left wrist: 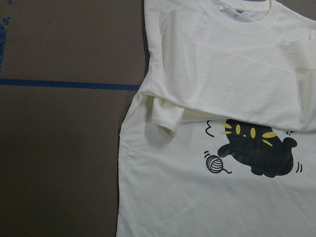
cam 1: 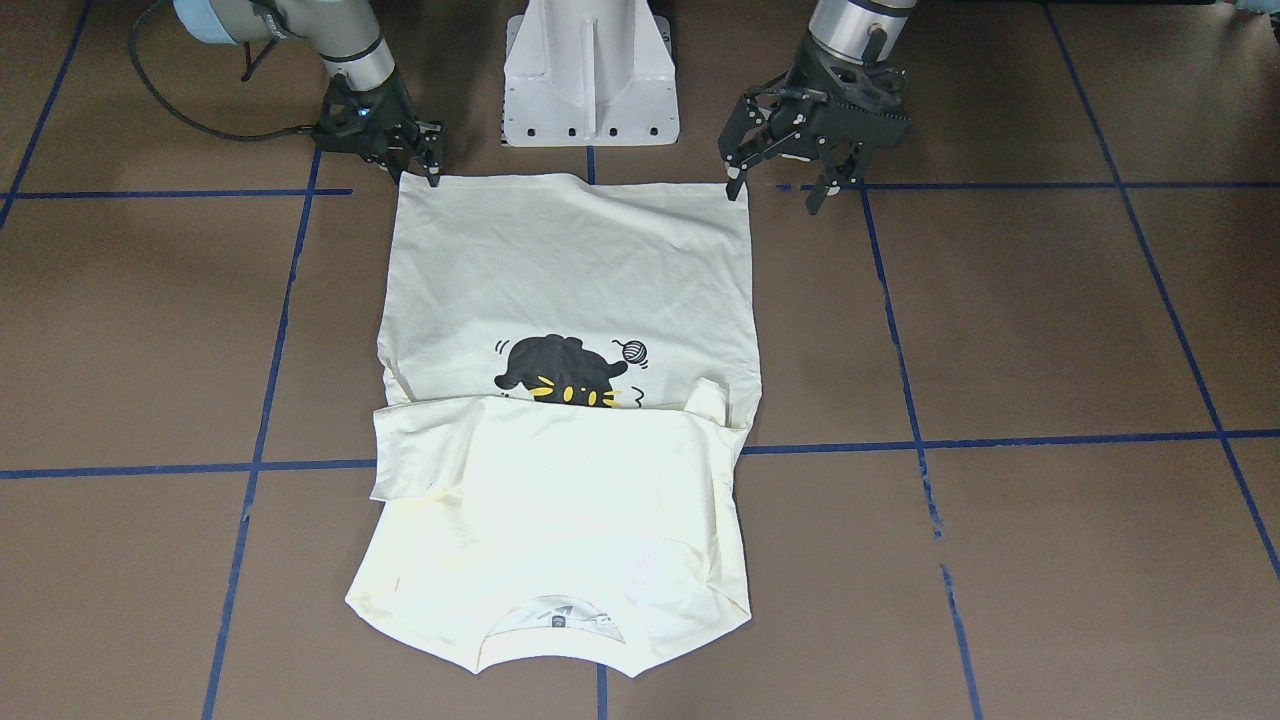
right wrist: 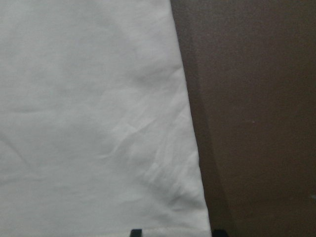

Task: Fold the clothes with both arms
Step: 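Move both grippers to the two corners of the shirt hem, then lower both grippers and pinch the hem corners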

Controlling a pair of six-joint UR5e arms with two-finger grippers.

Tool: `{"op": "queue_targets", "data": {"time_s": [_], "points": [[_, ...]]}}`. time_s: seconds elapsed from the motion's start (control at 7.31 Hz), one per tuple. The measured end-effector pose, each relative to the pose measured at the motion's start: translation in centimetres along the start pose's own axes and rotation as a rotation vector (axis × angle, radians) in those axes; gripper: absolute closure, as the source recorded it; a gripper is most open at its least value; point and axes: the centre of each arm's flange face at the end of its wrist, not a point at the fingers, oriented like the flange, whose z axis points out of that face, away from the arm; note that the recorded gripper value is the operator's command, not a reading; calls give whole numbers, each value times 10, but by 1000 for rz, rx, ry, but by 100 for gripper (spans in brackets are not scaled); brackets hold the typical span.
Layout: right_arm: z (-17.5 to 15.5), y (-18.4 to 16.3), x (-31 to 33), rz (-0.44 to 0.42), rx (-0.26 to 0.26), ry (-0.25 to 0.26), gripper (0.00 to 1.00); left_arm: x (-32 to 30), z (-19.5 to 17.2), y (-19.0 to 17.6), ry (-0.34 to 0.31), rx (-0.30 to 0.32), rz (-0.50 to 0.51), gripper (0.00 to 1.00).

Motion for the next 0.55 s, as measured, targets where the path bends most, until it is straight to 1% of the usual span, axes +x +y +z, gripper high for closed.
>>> {"op": "queue_targets", "data": {"time_s": [0.55], "points": [[-1, -7, 1, 8, 9, 1, 62, 0, 2, 1, -1, -3, 1, 0]]}}
